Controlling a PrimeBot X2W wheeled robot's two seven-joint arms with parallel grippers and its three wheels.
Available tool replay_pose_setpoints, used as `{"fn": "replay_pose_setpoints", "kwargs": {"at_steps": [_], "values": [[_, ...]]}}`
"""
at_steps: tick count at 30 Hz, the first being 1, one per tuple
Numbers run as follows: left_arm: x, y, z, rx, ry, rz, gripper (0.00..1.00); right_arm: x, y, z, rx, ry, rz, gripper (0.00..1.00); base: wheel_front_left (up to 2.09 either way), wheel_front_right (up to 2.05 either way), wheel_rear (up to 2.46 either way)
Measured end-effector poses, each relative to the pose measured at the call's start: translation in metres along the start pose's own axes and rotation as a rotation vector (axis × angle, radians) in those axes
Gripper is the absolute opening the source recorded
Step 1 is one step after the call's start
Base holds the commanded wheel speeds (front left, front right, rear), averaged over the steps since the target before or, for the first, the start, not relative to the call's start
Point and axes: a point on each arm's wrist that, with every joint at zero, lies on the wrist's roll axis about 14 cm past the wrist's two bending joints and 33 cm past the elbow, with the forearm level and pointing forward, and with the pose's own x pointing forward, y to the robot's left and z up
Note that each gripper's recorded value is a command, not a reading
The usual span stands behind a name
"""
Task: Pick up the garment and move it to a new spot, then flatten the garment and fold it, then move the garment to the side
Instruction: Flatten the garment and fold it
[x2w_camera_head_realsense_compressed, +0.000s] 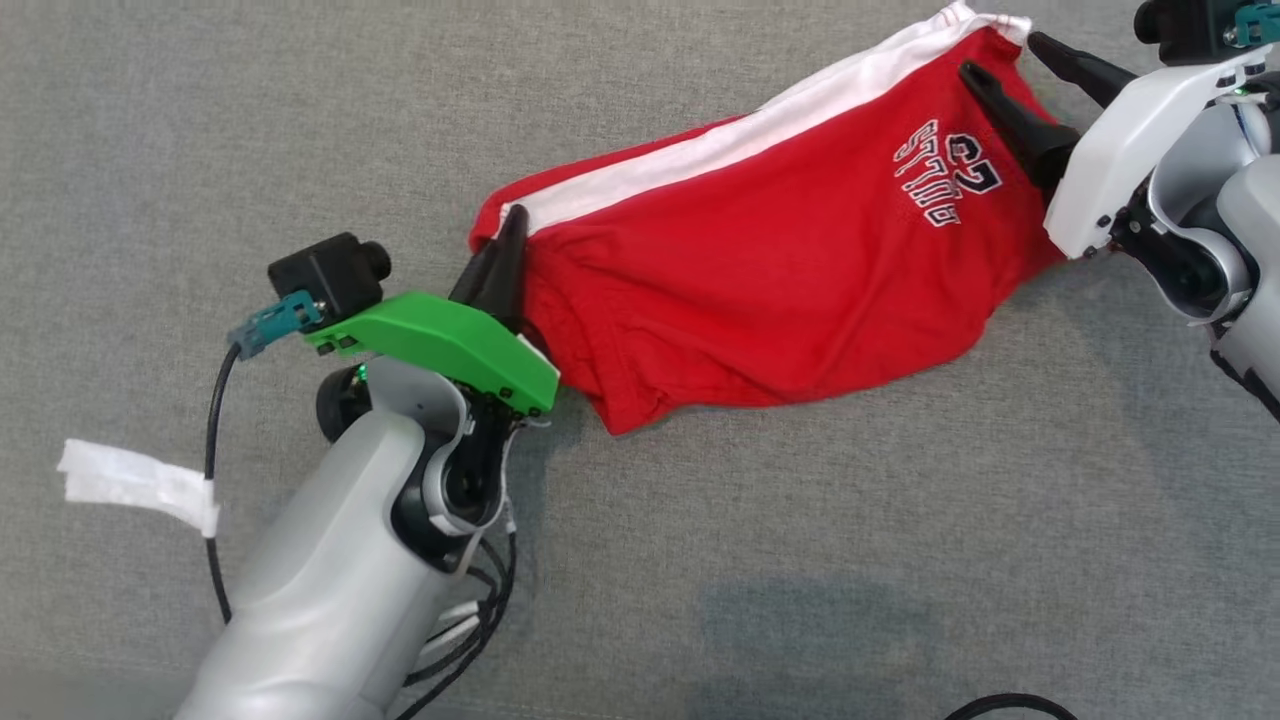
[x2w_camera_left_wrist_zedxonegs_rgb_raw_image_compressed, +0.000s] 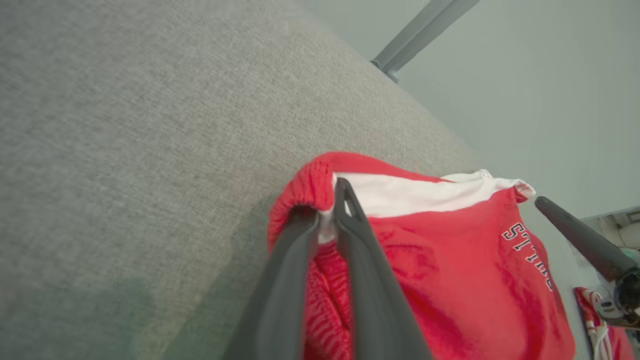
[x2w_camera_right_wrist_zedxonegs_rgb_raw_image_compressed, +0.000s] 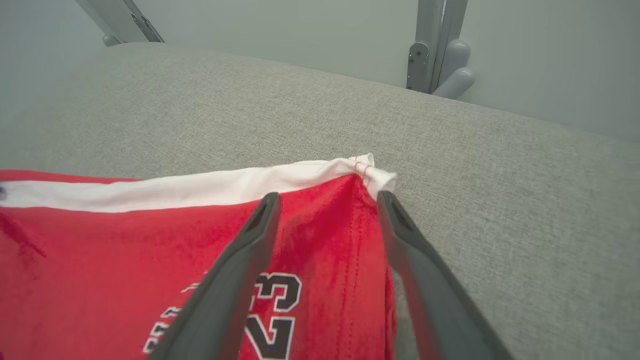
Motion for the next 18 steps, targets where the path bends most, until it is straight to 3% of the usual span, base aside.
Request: {"fn": "replay_pose_setpoints", "kwargs": {"at_steps": [1,10,18], "values": [[-0.002,0.000,0.003,0.020,-0.015,0.003,1.00,-0.004,0.000,0.003,-0.004,0.001,0.003,1.00,0.00,0.00,0.00],[-0.049,0.003,0.013,0.199,-0.151,0.018,1.00,-0.056,-0.024,0.033,-0.042,0.039,-0.049,1.00,0.00,0.00,0.00],[-0.081,0.014,0.034,0.289,-0.291,0.077,1.00,-0.052,-0.033,0.013,0.030,0.114,-0.056,1.00,0.00,0.00,0.00]]}}
